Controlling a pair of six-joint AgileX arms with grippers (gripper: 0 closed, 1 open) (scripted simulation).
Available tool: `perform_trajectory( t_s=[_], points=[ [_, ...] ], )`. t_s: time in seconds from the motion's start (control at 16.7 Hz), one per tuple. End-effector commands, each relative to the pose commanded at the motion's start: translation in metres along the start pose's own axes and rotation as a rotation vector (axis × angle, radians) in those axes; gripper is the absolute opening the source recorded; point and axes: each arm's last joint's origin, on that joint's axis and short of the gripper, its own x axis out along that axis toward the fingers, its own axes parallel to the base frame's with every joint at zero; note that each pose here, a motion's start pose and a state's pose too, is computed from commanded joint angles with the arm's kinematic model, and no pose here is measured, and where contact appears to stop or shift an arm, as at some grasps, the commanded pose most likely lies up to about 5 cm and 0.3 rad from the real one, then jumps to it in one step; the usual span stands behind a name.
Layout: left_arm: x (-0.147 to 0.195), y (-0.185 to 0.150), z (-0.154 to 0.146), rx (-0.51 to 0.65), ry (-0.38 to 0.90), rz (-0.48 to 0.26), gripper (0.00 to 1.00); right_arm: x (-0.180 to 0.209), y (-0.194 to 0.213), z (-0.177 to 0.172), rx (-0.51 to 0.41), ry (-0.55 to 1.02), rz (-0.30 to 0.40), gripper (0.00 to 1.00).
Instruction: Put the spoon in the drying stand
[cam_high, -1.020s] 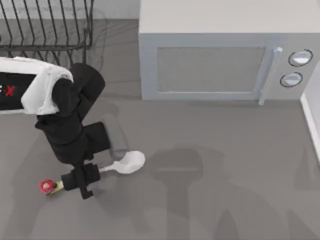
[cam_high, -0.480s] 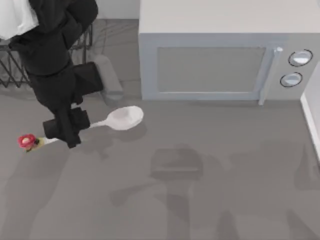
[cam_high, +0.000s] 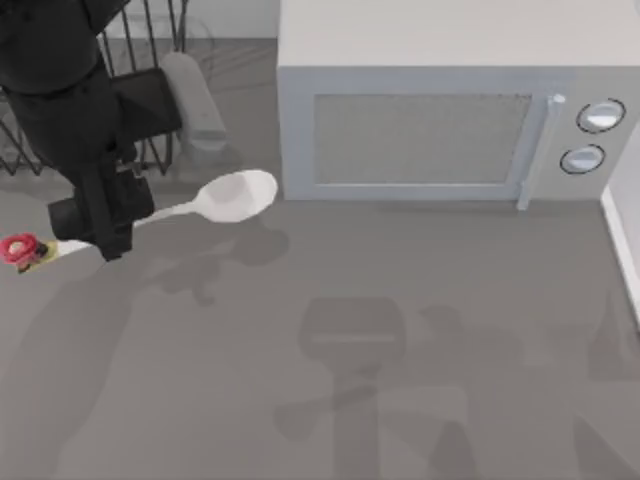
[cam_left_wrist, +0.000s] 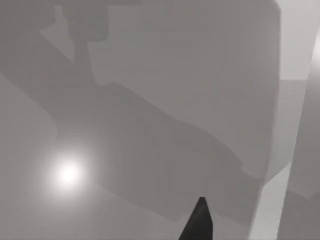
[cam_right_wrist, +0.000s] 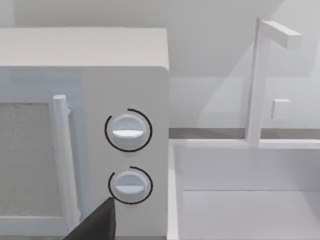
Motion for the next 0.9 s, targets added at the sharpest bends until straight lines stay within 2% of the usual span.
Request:
perform_trajectory(
  t_s=[0.18,0.36,0.6,0.9],
  points=[
    [0.000,0.002,-0.002,-0.014,-0.011,0.009,0.00,0.000,0.000,0.000,0.000,0.000,0.000,1.00],
    [-0.011,0.006,-0.016,-0.118,-0.110,0.090,0.00,0.000,0.000,0.000,0.000,0.000,0.000,1.00],
    [-0.033,0.013,-0.052,-0.374,-0.352,0.278,0.00,0.000,0.000,0.000,0.000,0.000,0.000,1.00],
    [-0.063,0.012,-0.106,-0.705,-0.762,0.571,0.00,0.000,0.000,0.000,0.000,0.000,0.000,1.00]
  ],
)
